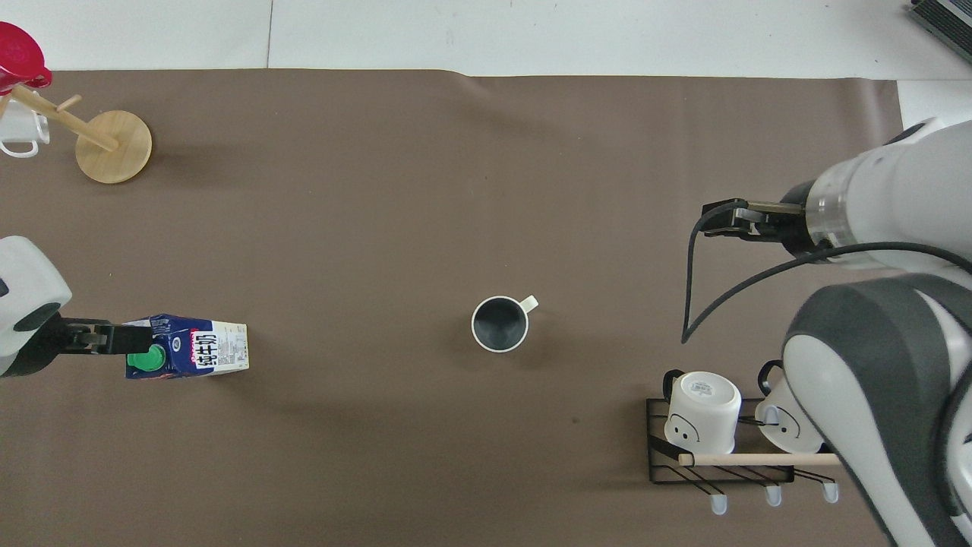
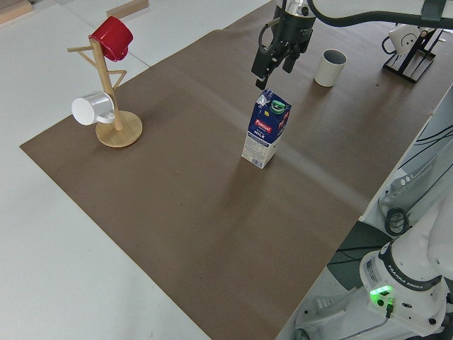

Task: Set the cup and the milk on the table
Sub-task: 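Withdraw the right gripper while the left gripper grasps the milk carton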

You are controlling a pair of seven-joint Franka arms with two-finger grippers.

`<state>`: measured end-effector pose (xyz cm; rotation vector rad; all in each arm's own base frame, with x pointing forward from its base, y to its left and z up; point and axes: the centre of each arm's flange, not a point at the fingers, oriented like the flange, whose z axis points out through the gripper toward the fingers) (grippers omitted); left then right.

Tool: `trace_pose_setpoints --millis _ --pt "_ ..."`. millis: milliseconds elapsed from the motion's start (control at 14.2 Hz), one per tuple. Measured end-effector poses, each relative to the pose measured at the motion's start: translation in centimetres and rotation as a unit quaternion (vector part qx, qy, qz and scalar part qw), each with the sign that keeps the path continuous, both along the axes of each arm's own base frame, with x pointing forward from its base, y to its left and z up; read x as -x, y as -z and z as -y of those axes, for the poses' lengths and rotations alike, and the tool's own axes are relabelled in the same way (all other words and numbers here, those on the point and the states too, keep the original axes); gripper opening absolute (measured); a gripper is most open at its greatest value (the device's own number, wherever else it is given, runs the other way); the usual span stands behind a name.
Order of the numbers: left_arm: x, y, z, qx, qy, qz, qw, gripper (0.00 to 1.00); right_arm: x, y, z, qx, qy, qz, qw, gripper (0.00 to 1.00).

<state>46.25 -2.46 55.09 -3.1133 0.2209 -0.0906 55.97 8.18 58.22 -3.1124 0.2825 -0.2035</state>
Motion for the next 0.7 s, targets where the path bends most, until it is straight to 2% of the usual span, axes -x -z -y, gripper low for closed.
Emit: trace_pose_setpoints --millis 282,705 --pt "0.0 0.0 0.1 0.0 0.001 0.0 1.0 1.0 0.8 -2.1 4.4 0.006 -0.005 -0.02 1.0 1.0" --pt "0.9 2.4 0.2 0.0 0.005 0.014 1.0 1.0 1.7 -1.9 11.8 0.01 -0.004 -0.055 0.998 1.0"
